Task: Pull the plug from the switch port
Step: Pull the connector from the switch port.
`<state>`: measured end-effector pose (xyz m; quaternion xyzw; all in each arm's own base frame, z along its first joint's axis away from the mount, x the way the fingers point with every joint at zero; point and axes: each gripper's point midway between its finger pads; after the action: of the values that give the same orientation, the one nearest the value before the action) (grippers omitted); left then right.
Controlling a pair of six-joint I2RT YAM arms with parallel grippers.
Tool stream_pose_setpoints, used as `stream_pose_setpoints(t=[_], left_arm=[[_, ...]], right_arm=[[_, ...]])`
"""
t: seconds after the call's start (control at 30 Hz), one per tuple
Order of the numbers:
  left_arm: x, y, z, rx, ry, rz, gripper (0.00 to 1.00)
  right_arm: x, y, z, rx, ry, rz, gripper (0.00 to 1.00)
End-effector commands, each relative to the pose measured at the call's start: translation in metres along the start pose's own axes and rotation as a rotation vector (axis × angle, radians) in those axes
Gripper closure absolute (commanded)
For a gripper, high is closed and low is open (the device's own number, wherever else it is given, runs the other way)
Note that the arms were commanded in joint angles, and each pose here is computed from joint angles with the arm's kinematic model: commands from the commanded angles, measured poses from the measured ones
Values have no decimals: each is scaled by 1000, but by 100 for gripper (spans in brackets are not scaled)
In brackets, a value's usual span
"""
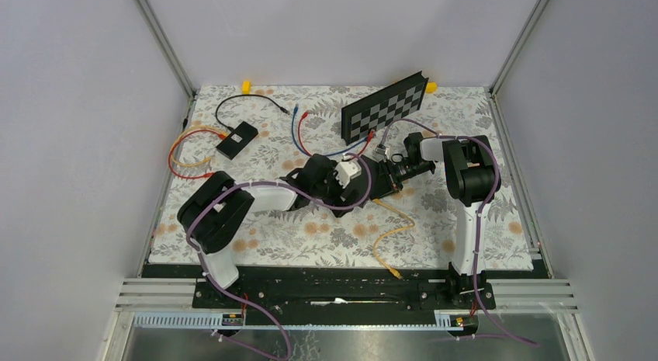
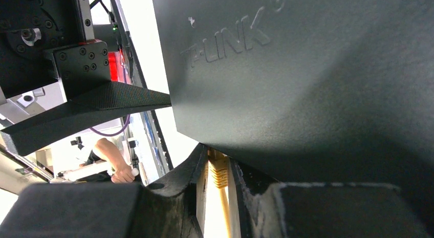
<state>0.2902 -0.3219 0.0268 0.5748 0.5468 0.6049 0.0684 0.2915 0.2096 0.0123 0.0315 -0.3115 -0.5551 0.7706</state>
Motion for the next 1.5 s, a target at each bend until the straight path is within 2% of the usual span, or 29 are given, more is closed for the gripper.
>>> stream_pose_setpoints(t=[0.0,0.27,0.57,0.8,0.93,1.47], left_arm=[[13,33,1,-33,42,-114,1],[24,50,0,-121,123,-183,1],[15,44,-35,-338,139,-183,1],[-6,35,-57,-365,111,-165,1],[-17,35,-50,-363,163,-154,1],[-30,30,-28,-332,268,-130,17]], right_arm=[[-6,-17,-10,-46,-28,67,97],[-6,-18,-10,-47,-23,69,100],[-6,-18,-9,-46,-19,70,100],[-6,-18,-10,-46,-22,70,100],[-6,-18,-9,-47,-20,70,100],[-6,-19,-6,-50,15,82,100]])
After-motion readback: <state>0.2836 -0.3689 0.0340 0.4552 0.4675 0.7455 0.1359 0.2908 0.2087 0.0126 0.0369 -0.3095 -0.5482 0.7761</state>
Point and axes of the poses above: each gripper's point midway between its finger pads, its own x axis back along the fingers, its own z axis along the line the jaws close on, y = z × x, and after that the axes turned 13 degrees about x, right-handed
